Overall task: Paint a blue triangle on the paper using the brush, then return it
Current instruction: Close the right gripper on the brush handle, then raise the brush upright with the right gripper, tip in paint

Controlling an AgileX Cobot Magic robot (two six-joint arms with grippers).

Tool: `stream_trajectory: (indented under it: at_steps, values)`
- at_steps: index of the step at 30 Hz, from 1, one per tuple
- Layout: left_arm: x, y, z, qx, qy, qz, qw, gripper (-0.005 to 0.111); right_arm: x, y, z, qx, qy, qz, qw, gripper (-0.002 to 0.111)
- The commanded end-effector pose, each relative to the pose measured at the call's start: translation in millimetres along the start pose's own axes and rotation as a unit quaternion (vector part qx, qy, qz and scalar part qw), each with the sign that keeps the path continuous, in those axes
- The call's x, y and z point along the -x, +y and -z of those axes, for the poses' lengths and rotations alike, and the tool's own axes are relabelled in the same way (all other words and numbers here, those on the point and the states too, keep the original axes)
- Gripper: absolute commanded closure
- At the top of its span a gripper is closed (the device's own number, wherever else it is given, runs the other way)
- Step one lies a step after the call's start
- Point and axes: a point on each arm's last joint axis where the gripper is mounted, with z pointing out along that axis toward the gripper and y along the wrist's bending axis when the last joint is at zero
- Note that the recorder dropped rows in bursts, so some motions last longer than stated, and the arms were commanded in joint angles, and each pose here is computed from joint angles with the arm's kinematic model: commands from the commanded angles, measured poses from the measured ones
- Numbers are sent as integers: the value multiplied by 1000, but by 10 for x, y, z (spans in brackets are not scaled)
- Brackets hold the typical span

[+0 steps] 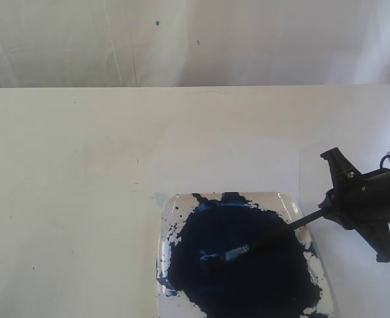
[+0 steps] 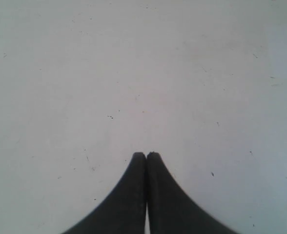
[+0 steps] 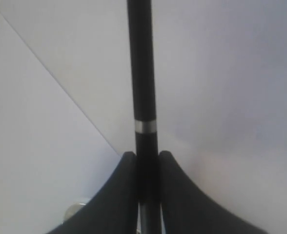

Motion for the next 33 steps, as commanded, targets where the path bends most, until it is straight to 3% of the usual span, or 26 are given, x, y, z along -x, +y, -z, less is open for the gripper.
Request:
stream_trajectory:
  at_steps: [1, 10, 15, 20, 25, 33]
  values:
    - [-17, -3, -3, -3, 1, 0, 1000, 107, -2, 18, 3, 3, 2, -2, 1000, 105]
    - [-17, -3, -3, -3, 1, 0, 1000, 107, 26, 85, 121, 25, -18, 10, 999, 108]
    - [-17, -3, -3, -3, 1, 0, 1000, 107, 32, 228, 423, 79, -42, 73, 993, 108]
    - [-17, -3, -3, -3, 1, 0, 1000, 107, 45, 397, 828, 144, -91, 154, 973, 108]
    - [-17, -3, -3, -3, 1, 0, 1000, 107, 49, 547, 1175, 202, -125, 172, 956, 108]
    - [-17, -3, -3, -3, 1, 0, 1000, 107, -1, 622, 1291, 209, -138, 327, 911, 108]
